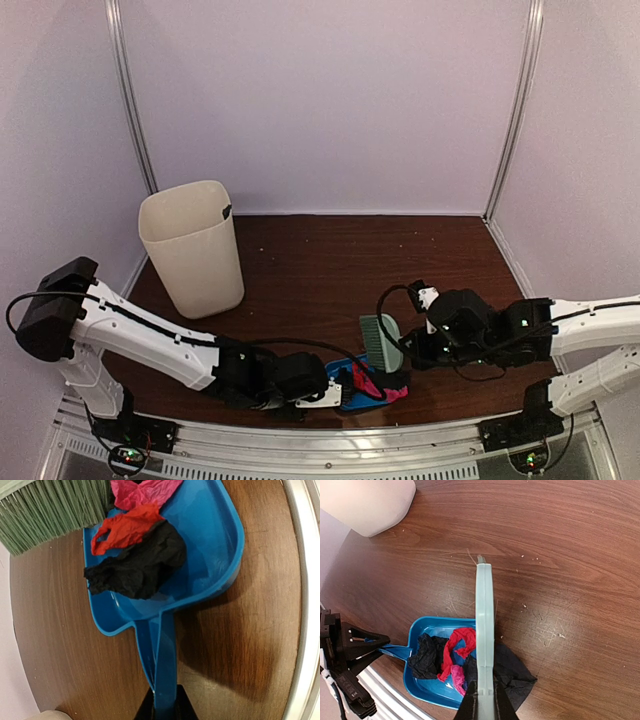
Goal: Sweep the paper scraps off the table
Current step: Sweep the paper scraps into the dustpan.
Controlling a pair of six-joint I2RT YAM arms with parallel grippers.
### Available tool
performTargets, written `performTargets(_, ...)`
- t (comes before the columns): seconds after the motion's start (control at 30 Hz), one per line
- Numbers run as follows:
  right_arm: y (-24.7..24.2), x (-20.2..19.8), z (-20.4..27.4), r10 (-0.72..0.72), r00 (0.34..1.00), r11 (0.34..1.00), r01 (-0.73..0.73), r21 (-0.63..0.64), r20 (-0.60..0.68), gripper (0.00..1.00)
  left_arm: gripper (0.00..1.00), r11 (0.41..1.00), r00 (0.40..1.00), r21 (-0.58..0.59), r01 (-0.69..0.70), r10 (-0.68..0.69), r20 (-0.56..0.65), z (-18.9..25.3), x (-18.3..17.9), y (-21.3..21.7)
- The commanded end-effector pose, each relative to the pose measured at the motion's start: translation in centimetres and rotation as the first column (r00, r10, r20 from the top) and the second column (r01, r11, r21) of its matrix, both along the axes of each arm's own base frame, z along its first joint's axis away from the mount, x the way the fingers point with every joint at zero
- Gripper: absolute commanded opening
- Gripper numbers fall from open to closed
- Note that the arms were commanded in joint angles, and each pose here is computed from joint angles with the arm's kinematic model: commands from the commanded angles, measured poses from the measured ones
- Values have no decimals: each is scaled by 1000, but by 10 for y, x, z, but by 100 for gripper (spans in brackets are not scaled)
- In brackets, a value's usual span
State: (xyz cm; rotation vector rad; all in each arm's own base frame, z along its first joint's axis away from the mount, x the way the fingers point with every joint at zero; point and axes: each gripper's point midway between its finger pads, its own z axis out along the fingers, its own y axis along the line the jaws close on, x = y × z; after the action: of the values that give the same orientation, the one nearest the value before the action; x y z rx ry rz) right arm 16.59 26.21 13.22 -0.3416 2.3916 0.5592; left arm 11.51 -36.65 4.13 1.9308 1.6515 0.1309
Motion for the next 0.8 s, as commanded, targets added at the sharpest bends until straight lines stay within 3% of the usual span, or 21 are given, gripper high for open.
performTargets(0.0, -5, 9, 26, -58, 996, 997, 54, 59, 73, 0, 0, 999, 1000, -48, 2, -3, -29, 1, -6, -5)
performTargets(0.17, -64, 21, 56, -298, 944, 953, 287, 94, 143, 0, 0, 999, 1000, -35, -6, 4, -30, -3, -7, 2)
performTargets(0.27, -92, 16, 61, -364, 922, 931, 356, 86, 128, 0, 0, 999, 1000, -40, -1, 0, -31, -1, -7, 1)
performTargets(0.37, -116, 7, 52, -393, 914, 919, 395, 0, 100, 0, 0, 999, 1000, -40, 3, -4, -29, 0, -7, -1)
performTargets(0.6, -97, -12, 15, -233, 973, 963, 231, -138, 0, 0, 0, 999, 1000, -33, 4, -5, -21, -1, -5, -5)
performTargets(0.77, -68, -20, 0, -109, 993, 984, 103, -145, -37, 0, 0, 1000, 1000, -30, 4, -5, -24, -2, -5, -5)
